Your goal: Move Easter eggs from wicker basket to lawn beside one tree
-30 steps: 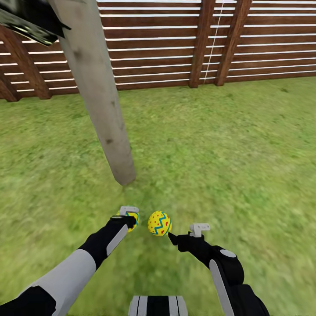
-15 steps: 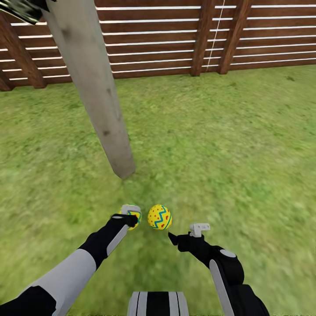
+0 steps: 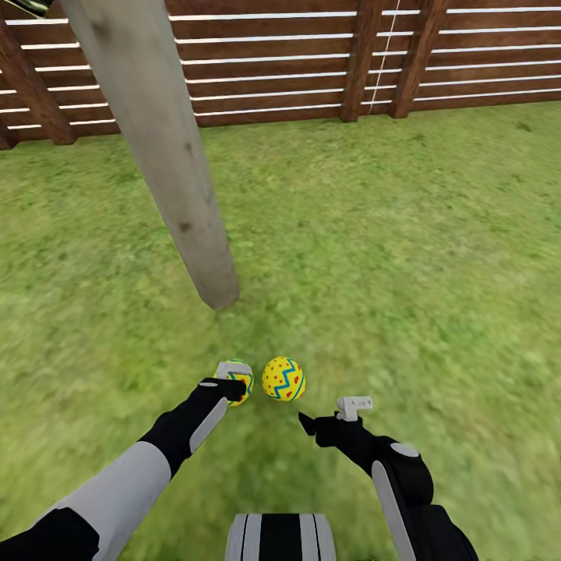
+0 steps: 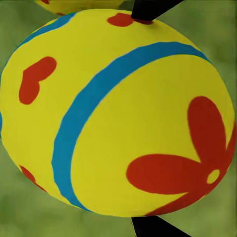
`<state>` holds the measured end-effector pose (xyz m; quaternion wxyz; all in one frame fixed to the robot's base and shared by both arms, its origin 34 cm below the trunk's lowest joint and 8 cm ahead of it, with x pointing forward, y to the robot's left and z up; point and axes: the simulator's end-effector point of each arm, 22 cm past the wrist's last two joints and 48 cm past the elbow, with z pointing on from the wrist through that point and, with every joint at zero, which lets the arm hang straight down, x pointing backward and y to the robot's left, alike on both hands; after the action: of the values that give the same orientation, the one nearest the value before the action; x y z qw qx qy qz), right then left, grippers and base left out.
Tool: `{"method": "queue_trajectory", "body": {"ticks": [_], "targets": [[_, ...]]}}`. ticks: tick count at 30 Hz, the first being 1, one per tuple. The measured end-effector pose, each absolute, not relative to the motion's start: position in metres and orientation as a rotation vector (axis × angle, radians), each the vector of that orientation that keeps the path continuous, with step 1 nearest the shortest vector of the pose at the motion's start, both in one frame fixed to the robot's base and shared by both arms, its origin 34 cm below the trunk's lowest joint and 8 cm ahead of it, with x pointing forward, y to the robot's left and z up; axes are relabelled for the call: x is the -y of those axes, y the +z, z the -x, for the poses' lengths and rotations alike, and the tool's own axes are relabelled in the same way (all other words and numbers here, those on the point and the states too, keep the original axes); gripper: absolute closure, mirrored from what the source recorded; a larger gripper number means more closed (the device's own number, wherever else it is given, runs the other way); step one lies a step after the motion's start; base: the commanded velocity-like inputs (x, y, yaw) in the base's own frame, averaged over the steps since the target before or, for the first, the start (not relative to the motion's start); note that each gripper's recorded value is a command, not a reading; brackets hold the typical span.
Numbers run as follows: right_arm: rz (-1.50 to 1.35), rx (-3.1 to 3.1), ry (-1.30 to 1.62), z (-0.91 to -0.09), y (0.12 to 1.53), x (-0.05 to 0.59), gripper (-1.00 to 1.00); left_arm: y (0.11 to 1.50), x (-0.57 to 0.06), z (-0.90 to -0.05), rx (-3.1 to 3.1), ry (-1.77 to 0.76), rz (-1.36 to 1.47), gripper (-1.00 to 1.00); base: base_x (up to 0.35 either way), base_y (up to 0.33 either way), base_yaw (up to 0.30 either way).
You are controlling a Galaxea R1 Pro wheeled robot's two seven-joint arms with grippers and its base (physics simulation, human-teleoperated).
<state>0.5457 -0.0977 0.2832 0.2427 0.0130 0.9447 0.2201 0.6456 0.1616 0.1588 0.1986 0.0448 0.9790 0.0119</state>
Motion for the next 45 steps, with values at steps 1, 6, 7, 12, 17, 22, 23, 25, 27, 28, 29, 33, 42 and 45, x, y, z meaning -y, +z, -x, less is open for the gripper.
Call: {"method": "queue_trajectory", "body": {"ticks": [1,6,7,12,17,22,23,25,27,28,29,33,42,45], "targets": [[-0.037,-2.586,0.603,-0.545,0.281,0.098,-1.0,0.156,-0.162,-0.644,-2.743,0.033,-0.125,1.0,0.0,0.0,0.0],[-0.041,-2.598,0.604,-0.542,0.275,0.098,-1.0,0.149,-0.162,-0.64,-2.755,0.034,-0.126,1.0,0.0,0.0,0.0],[-0.041,-2.597,0.604,-0.542,0.275,0.098,-1.0,0.149,-0.162,-0.64,-2.755,0.034,-0.126,1.0,0.0,0.0,0.0],[-0.044,-2.609,0.606,-0.54,0.269,0.098,-1.0,0.142,-0.162,-0.636,-2.767,0.036,-0.126,1.0,0.0,0.0,0.0],[-0.049,-2.621,0.607,-0.537,0.264,0.098,-1.0,0.135,-0.163,-0.632,-2.779,0.039,-0.126,1.0,0.0,0.0,0.0],[-0.052,-2.632,0.608,-0.534,0.258,0.098,-1.0,0.133,-0.162,-0.633,-2.776,0.047,-0.14,1.0,0.0,0.0,0.0],[-0.053,-2.636,0.609,-0.533,0.256,0.097,-1.0,0.132,-0.162,-0.634,-2.773,0.048,-0.146,1.0,0.0,0.0,0.0],[-0.055,-2.644,0.611,-0.531,0.252,0.097,-1.0,0.132,-0.162,-0.636,-2.768,0.059,-0.138,1.0,0.0,0.0,0.0],[-0.056,-2.644,0.611,-0.531,0.252,0.097,-1.0,0.132,-0.162,-0.636,-2.768,0.058,-0.138,1.0,0.0,0.0,0.0],[-0.056,-2.644,0.611,-0.531,0.252,0.097,-1.0,0.132,-0.162,-0.636,-2.768,0.058,-0.138,1.0,0.0,0.0,0.0],[-0.056,-2.644,0.611,-0.531,0.252,0.097,-1.0,0.132,-0.162,-0.636,-2.768,0.058,-0.138,1.0,0.0,0.0,0.0],[-0.056,-2.644,0.611,-0.531,0.252,0.097,-1.0,0.13,-0.159,-0.634,-2.772,0.036,-0.14,-1.0,0.0,0.0,0.0],[-0.053,-2.636,0.61,-0.533,0.256,0.097,-1.0,0.129,-0.16,-0.63,-2.784,0.032,-0.124,-1.0,0.0,0.0,0.0],[-0.05,-2.625,0.609,-0.536,0.262,0.098,-1.0,0.133,-0.163,-0.63,-2.783,0.04,-0.126,-1.0,0.0,0.0,0.0]]}}
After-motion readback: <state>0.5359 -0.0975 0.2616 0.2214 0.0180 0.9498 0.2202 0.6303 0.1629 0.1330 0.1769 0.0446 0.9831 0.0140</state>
